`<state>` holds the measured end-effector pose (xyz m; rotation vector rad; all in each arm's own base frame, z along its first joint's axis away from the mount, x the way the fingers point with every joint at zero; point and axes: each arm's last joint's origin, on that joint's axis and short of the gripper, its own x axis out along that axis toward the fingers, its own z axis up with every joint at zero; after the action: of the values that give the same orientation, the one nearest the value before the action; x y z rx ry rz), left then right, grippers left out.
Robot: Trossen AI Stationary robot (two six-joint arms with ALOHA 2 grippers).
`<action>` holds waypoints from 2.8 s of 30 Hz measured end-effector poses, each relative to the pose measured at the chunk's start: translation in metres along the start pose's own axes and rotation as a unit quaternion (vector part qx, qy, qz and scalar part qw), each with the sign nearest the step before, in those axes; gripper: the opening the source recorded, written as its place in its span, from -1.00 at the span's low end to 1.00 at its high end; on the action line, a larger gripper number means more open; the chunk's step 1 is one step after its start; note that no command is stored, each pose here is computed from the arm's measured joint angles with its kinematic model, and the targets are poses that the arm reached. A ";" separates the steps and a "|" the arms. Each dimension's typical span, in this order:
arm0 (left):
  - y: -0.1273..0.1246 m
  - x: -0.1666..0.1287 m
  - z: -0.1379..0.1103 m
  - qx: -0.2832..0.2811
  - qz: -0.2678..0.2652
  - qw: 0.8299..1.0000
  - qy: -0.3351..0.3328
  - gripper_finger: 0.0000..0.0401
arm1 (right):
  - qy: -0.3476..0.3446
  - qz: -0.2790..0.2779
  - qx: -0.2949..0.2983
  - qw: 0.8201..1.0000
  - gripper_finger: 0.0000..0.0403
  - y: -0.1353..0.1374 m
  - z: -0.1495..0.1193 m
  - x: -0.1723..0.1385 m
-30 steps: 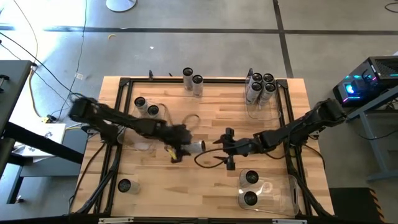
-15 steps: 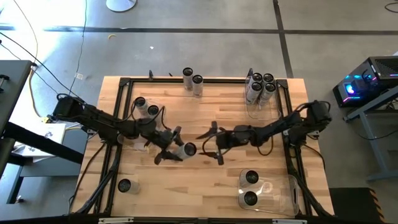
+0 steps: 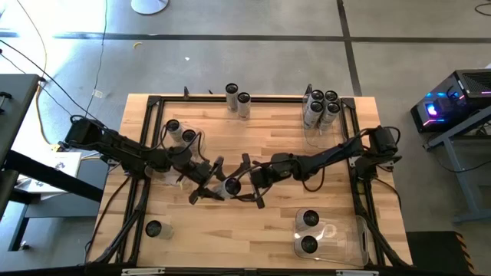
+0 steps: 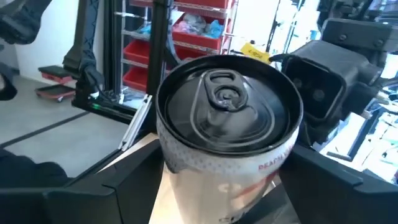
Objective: Sort soda cans
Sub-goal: Put the white-pink soda can into the middle transparent bin
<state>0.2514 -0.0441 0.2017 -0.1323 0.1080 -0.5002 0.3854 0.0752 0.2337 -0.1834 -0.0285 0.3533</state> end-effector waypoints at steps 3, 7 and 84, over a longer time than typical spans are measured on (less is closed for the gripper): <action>-0.001 0.000 0.000 0.000 -0.005 1.000 0.000 0.17 | 0.002 0.005 -0.011 1.000 0.45 0.001 0.005 0.003; 0.000 0.000 0.001 -0.001 -0.002 1.000 -0.001 0.17 | 0.000 0.004 -0.014 1.000 0.34 0.001 0.007 0.005; -0.010 -0.002 -0.027 0.011 0.405 0.911 0.082 0.94 | 0.322 -0.141 0.096 0.931 0.70 0.006 -0.042 -0.021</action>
<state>0.2410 -0.0541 0.1763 -0.0137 0.3055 0.3221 0.3656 0.0663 0.1917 -0.0927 0.6221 -0.0053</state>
